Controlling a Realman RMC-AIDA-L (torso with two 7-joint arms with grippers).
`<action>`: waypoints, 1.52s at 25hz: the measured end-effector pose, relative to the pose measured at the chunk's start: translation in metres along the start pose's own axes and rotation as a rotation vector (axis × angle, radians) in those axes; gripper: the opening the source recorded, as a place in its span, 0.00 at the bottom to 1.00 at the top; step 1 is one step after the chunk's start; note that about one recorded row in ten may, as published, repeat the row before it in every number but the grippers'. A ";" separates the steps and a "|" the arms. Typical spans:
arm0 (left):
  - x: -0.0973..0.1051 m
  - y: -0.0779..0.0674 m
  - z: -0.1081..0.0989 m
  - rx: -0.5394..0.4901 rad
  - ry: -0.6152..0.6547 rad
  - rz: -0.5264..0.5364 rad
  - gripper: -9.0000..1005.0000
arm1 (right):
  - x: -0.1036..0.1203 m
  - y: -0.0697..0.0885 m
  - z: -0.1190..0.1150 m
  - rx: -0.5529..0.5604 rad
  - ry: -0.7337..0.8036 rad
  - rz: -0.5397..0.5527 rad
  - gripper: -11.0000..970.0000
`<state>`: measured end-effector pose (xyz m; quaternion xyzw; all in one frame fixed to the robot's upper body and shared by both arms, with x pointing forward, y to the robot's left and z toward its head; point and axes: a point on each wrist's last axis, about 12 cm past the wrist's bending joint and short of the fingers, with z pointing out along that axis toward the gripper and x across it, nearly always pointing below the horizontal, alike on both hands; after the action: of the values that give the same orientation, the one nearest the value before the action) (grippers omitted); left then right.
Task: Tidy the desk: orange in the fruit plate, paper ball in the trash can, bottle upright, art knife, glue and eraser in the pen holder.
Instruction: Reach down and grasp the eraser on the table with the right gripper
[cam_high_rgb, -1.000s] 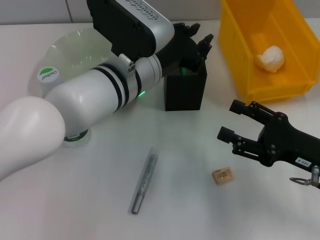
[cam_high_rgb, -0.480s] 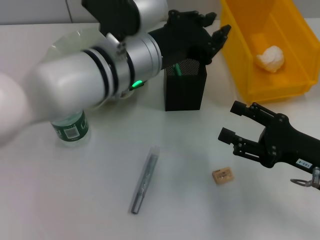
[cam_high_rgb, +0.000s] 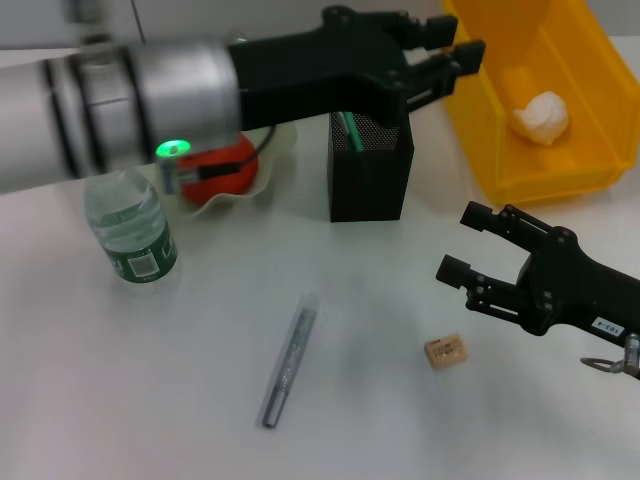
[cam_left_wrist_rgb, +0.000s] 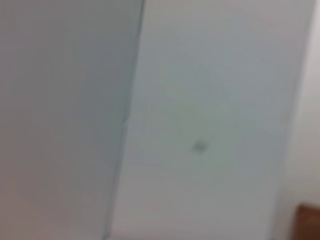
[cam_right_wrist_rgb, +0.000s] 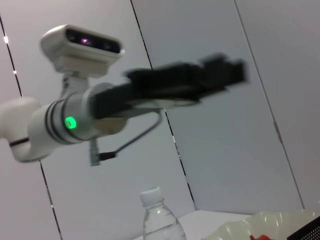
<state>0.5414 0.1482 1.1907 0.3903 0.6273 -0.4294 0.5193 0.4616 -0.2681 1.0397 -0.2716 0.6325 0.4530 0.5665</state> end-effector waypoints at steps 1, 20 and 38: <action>0.000 0.000 0.000 0.000 0.000 0.000 0.33 | 0.000 0.000 0.000 0.000 0.000 0.000 0.85; 0.091 -0.006 -0.093 0.201 -0.236 0.017 0.73 | -0.019 -0.011 -0.007 -0.042 0.090 0.004 0.85; 0.134 -0.021 -0.112 0.155 -0.114 -0.077 0.80 | -0.145 -0.028 0.003 -0.199 0.793 0.069 0.85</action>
<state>0.4659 0.2527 1.0714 0.3798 0.5761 -0.5179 0.5056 0.5175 -0.3027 1.1718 -0.4574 0.7637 0.3909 0.2340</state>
